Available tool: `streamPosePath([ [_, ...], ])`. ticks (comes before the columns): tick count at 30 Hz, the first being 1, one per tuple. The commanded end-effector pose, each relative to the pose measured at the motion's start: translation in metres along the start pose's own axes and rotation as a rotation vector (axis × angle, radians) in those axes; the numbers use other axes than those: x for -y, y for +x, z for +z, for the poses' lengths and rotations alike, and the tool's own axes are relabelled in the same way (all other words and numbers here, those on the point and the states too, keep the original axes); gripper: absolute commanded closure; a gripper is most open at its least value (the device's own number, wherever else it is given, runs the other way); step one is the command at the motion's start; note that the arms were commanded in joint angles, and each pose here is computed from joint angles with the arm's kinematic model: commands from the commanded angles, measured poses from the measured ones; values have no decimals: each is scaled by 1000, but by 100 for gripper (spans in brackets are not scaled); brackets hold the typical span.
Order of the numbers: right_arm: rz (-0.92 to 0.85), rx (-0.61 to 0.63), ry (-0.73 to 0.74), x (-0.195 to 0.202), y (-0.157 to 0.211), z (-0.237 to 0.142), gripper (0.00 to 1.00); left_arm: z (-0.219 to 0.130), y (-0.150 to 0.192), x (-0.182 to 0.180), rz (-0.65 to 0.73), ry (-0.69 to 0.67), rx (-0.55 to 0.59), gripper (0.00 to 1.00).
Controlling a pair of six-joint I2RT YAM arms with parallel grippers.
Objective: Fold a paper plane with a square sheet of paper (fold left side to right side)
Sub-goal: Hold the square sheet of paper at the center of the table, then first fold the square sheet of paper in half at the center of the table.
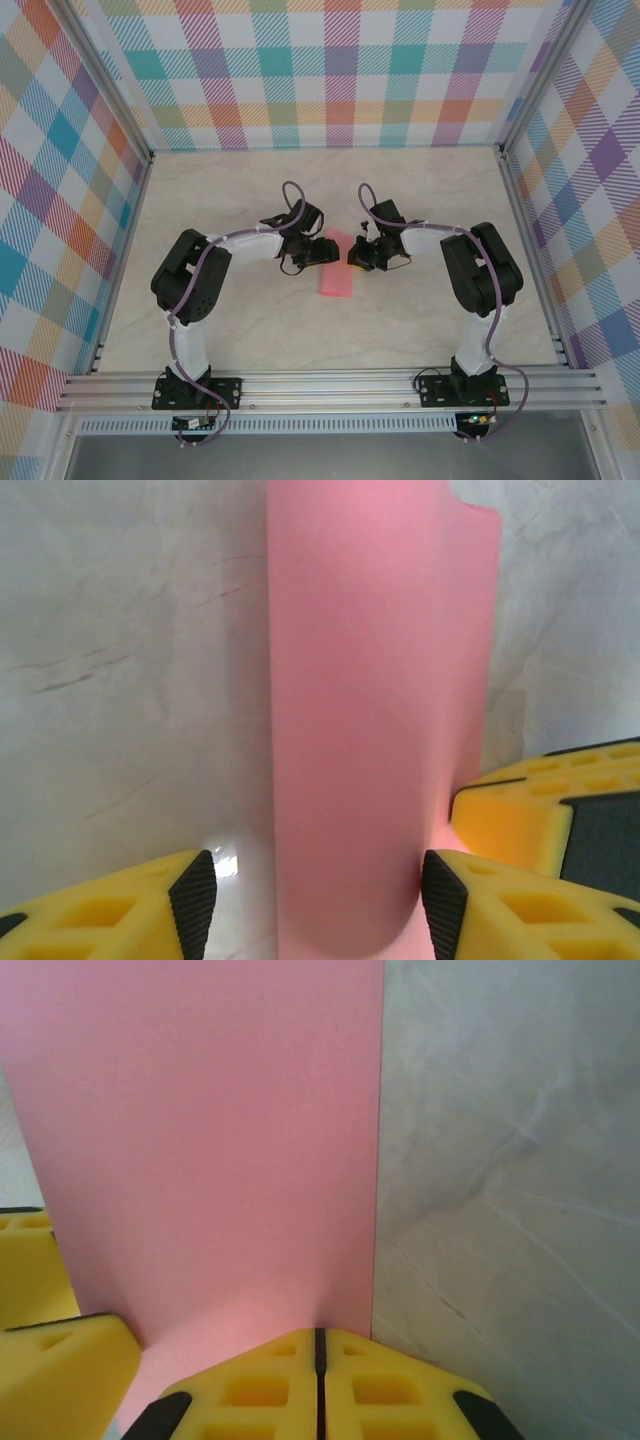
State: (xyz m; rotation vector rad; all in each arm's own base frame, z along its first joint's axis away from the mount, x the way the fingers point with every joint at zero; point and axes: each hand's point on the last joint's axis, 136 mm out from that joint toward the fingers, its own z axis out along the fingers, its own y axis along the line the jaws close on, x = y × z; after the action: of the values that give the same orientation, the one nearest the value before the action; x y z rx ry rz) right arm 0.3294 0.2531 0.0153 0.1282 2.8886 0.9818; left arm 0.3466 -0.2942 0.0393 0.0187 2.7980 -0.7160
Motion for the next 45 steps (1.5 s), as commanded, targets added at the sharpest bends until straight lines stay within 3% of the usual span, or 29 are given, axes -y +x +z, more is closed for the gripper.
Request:
streamPosePath([
  [1, 25, -62, 111, 30, 16, 12, 92, -37, -8, 8, 36, -10, 55, 39],
  [8, 19, -77, 116, 29, 17, 17, 92, -64, -15, 40, 66, 127, 92, 43],
  [16, 18, -85, 129, 31, 19, 19, 92, -32, -7, 70, 54, 303, -1, 58],
  [21, 12, -93, 141, 30, 20, 21, 92, -10, 0, 58, 33, 283, -36, 60],
  [26, 3, -97, 166, 33, 20, 20, 92, 5, 12, 22, 13, 134, -71, 62],
  [30, 3, -107, 180, 35, 22, 21, 92, 15, 22, 0, -16, 90, -94, 63],
  [45, 1, -125, 205, 40, 24, 23, 92, -2, 34, -38, -68, 61, -78, 66],
])
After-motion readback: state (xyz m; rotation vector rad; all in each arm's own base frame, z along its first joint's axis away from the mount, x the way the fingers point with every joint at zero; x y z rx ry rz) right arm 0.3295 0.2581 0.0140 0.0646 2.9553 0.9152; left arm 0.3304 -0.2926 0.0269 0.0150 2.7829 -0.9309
